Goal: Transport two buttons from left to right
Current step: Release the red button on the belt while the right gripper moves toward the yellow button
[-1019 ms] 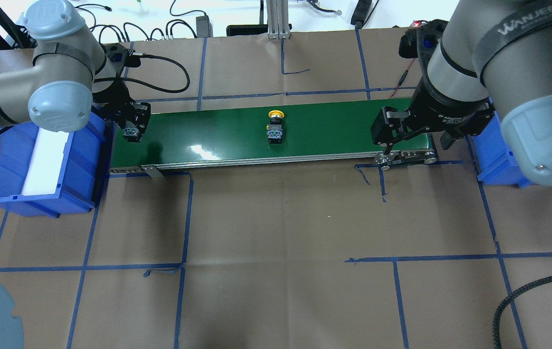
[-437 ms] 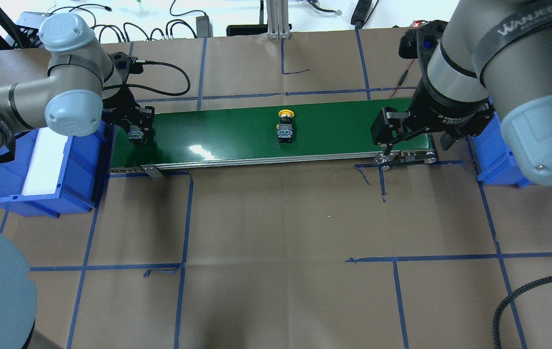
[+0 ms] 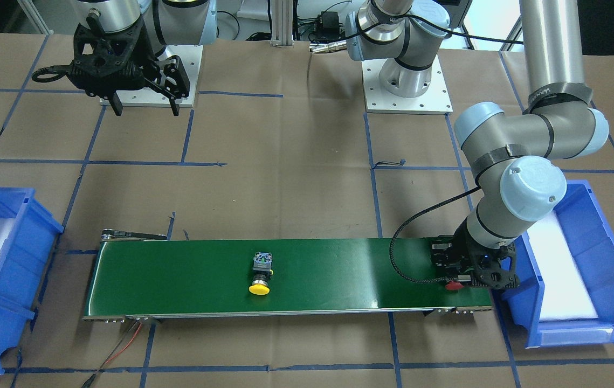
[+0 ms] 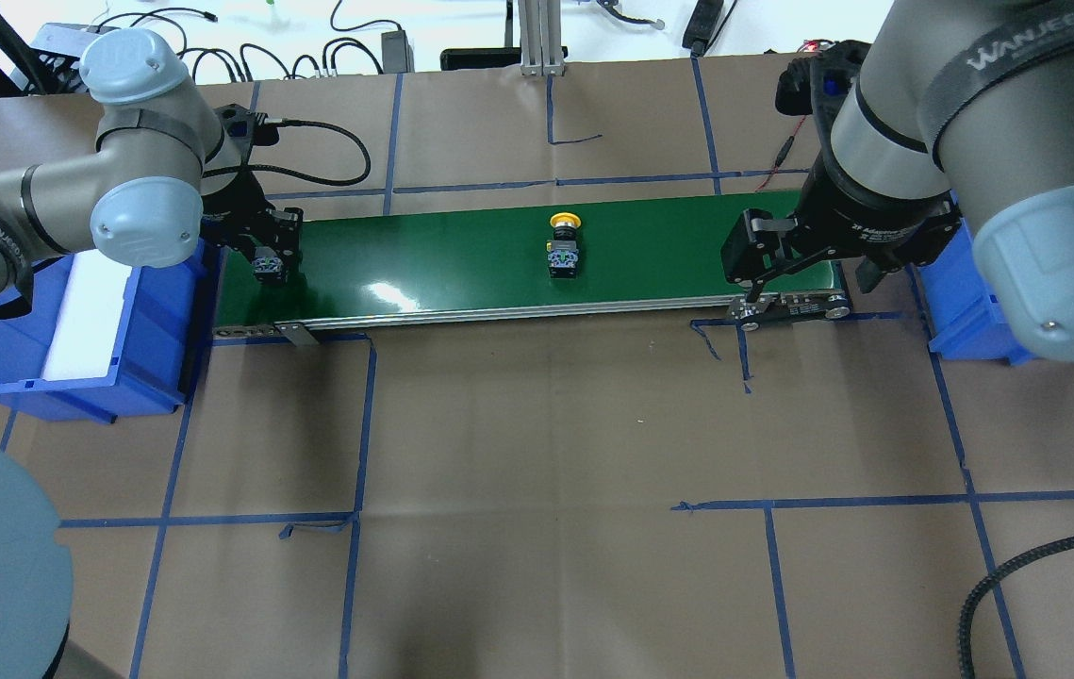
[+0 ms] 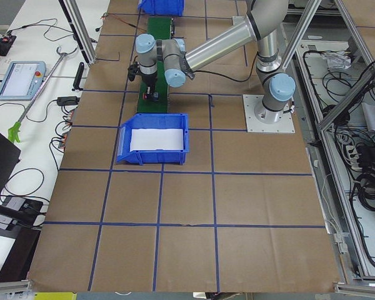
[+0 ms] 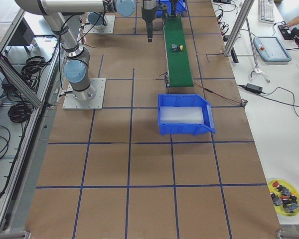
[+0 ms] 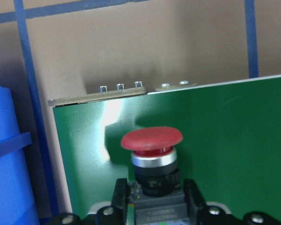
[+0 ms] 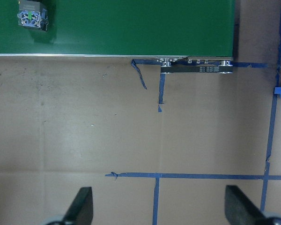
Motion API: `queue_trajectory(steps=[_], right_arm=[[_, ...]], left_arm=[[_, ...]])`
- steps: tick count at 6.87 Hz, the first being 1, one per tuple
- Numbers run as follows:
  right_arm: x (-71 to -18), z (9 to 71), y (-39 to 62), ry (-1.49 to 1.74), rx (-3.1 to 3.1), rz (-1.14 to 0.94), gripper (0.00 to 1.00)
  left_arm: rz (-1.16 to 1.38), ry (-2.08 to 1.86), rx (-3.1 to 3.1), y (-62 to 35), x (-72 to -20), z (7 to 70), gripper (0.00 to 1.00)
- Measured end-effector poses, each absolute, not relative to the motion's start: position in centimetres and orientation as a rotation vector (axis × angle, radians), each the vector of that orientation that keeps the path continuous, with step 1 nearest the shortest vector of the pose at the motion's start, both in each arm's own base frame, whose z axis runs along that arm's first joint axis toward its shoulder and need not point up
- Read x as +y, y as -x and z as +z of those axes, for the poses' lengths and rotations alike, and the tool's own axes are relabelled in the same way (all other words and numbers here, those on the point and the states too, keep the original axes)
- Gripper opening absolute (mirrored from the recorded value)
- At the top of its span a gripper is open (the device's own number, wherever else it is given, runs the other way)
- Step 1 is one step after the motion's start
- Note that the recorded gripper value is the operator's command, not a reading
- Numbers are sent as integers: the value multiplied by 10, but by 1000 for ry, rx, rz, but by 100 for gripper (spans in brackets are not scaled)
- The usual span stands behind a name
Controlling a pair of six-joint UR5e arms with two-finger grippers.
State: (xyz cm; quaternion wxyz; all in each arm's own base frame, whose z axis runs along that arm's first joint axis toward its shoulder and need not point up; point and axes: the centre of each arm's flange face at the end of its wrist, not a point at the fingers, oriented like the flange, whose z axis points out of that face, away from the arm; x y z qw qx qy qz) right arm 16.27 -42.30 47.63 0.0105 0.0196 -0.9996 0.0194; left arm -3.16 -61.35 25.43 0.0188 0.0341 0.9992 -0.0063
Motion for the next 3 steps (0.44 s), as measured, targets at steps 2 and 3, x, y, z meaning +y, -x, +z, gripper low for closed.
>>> queue_trajectory(steps=[2,3], right_arm=[[-423,476,-163,-61,-3119,61,100],[-424,476,-163,-61,-3119,65,100]], left_arm=[[-22,-107,3105,32,-610,257,100],[-44,-111,3102,32,-611,265,100]])
